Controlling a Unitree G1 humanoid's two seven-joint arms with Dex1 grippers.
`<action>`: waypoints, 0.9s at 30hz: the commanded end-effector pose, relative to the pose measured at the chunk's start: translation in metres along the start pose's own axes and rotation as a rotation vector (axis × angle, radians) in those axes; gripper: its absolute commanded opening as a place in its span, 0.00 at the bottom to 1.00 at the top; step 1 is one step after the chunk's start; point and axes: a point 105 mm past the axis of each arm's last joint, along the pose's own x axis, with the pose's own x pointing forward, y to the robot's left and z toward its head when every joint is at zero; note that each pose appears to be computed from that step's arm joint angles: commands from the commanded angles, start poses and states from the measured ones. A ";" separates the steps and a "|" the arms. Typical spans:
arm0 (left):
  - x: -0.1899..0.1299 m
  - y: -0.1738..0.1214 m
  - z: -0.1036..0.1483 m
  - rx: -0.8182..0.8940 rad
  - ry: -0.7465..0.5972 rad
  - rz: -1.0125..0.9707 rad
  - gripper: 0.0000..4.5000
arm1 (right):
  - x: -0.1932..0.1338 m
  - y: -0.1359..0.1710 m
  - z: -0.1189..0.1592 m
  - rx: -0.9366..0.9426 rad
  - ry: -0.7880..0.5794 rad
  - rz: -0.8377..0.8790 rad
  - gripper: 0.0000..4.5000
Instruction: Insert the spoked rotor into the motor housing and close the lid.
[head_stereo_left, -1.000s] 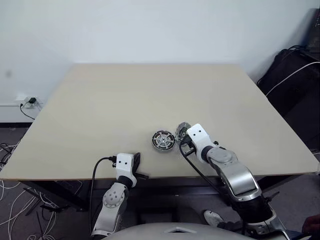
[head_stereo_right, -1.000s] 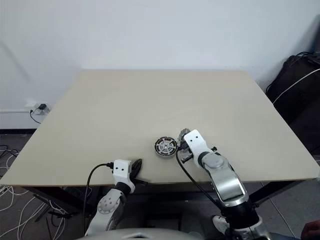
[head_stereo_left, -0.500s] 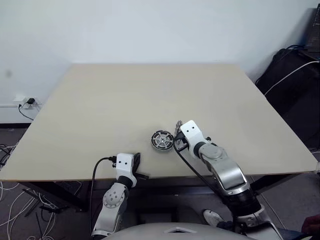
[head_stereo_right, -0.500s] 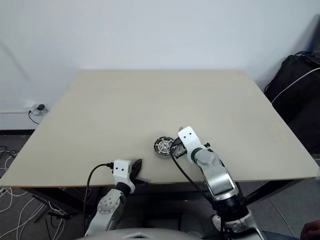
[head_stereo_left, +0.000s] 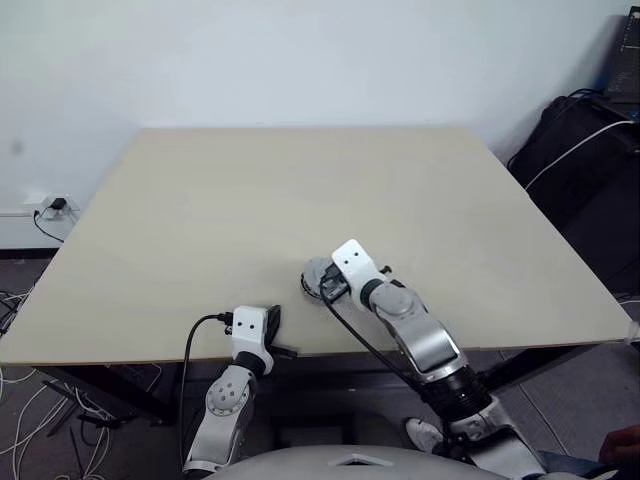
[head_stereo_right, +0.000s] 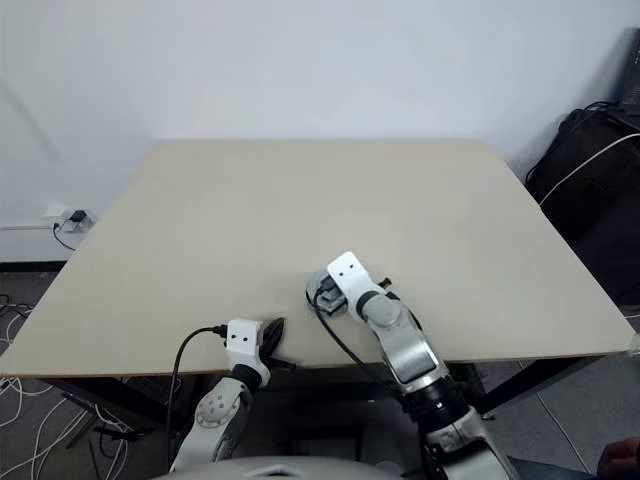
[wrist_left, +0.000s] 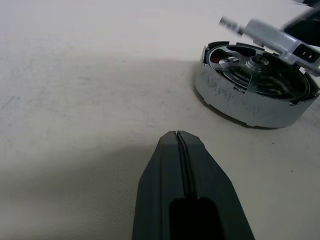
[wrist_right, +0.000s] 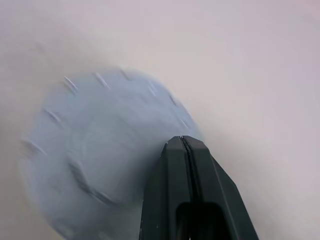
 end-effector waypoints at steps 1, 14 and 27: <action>0.004 -0.003 0.010 0.007 -0.041 -0.010 0.00 | 0.005 0.004 0.010 -0.031 -0.035 0.018 0.01; 0.003 -0.001 0.010 0.010 -0.042 0.000 0.00 | 0.004 -0.002 0.033 0.119 -0.164 0.089 0.01; 0.003 0.000 0.011 0.014 -0.041 -0.002 0.00 | -0.035 -0.003 0.037 -0.007 -0.334 0.369 0.58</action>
